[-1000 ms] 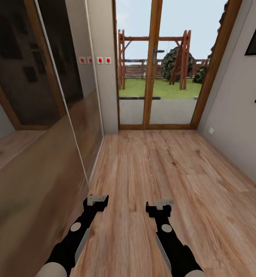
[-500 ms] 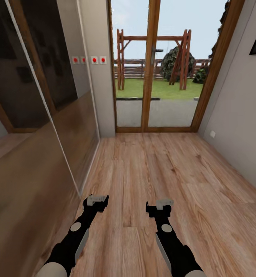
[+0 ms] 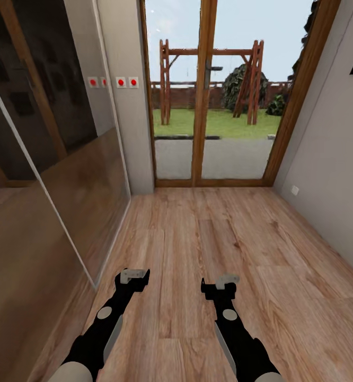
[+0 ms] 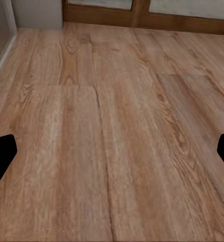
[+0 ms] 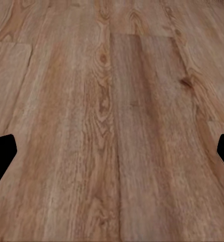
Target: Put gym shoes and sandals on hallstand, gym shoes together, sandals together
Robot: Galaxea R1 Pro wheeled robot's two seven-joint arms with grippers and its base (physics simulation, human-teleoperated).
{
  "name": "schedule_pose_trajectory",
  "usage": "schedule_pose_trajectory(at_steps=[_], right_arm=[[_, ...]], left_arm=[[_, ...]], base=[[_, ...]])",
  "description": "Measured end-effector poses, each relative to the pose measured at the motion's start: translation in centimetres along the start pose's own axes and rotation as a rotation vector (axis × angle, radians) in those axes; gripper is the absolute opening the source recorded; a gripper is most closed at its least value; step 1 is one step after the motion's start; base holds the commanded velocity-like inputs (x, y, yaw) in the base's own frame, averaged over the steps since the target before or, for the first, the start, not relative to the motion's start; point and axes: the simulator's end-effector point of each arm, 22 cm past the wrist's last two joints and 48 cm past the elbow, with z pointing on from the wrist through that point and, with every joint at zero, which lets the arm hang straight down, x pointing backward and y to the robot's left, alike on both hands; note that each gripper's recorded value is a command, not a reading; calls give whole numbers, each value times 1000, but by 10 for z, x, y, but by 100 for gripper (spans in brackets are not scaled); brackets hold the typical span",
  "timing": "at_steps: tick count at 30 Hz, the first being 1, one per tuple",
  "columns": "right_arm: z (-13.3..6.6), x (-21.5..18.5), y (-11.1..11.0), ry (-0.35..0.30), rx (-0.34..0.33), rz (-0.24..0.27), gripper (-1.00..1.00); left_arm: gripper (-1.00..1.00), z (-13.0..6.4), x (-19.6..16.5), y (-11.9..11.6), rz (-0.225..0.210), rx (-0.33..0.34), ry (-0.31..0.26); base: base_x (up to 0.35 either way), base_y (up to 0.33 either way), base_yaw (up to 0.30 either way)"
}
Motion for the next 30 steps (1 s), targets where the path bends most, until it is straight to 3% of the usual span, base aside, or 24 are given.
schedule_pose_trajectory(at_steps=[11,22,30], right_arm=[[0,1,0,3,-1,0,100],[0,2,0,4,0,1,100],[0,3,0,7,0,1,100]], left_arm=[[100,0,0,0,0,0,0],[100,0,0,0,0,0,0],[100,0,0,0,0,0,0]], base=[[310,-145,-40],[298,-125,-248],[72,-21,-266]])
